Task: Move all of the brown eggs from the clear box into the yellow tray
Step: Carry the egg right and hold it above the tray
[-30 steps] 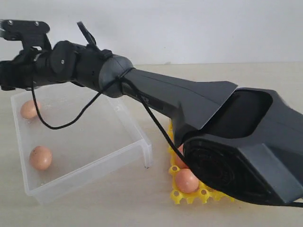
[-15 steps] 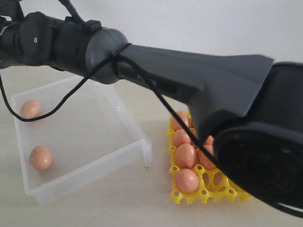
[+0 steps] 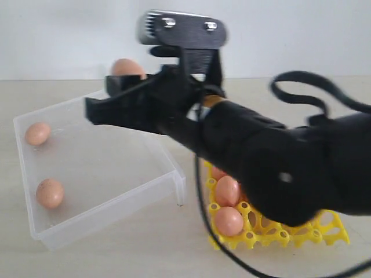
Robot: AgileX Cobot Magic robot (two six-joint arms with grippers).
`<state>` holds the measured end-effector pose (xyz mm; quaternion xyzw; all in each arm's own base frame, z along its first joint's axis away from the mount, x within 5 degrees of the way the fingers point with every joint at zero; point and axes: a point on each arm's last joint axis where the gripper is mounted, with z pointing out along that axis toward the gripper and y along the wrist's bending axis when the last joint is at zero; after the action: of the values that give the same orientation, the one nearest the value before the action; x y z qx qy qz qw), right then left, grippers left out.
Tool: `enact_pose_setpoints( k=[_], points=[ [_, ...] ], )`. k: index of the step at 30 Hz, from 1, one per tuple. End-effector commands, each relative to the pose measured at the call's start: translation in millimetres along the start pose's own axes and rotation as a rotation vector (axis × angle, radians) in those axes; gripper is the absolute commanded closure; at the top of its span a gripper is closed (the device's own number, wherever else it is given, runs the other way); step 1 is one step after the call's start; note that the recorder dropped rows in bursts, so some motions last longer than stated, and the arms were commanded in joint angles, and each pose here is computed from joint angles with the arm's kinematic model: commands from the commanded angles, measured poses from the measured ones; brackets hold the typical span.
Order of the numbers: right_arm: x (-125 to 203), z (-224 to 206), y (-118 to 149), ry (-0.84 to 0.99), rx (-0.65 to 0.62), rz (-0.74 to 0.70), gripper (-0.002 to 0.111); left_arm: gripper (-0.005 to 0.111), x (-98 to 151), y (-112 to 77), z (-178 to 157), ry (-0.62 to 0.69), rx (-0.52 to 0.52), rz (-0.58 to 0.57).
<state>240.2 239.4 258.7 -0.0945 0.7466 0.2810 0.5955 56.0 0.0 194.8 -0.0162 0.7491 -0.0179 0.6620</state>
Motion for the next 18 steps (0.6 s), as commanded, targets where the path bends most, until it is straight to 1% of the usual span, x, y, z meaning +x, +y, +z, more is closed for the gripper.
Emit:
enact_pose_setpoints(
  k=[1, 3, 6, 9, 11, 13, 15, 16, 18],
  points=[
    [-3, -46, -42, 0.034, 0.096, 0.052, 0.108, 0.103, 0, 0.2, 0, -0.003, -0.002, -0.001],
    [-3, -68, -63, 0.028, 0.175, 0.123, 0.108, 0.103, 0, 0.2, 0, -0.003, -0.002, -0.001],
    [4, -98, -93, 0.022, 0.279, 0.182, 0.108, 0.103, 0, 0.2, 0, -0.003, -0.002, -0.001],
    [21, -121, -113, 0.114, 0.339, 0.197, 0.108, 0.103, 0, 0.2, 0, -0.003, -0.002, -0.001],
    [30, -129, -116, 0.225, 0.316, 0.137, 0.108, 0.103, 0, 0.2, 0, -0.003, -0.002, -0.001],
    [37, -132, -113, 0.350, 0.258, 0.010, 0.108, 0.103, 0, 0.2, 0, -0.003, -0.002, -0.001],
    [41, -133, -112, 0.401, 0.228, -0.078, 0.108, 0.103, 0, 0.2, 0, -0.003, -0.002, -0.001],
    [41, -133, -112, 0.401, 0.228, -0.078, 0.108, 0.103, 0, 0.2, 0, -0.003, -0.002, -0.001],
    [43, -134, -112, 0.417, 0.240, -0.016, 0.108, 0.103, 0, 0.2, 0, -0.003, -0.002, -0.001]
  ],
)
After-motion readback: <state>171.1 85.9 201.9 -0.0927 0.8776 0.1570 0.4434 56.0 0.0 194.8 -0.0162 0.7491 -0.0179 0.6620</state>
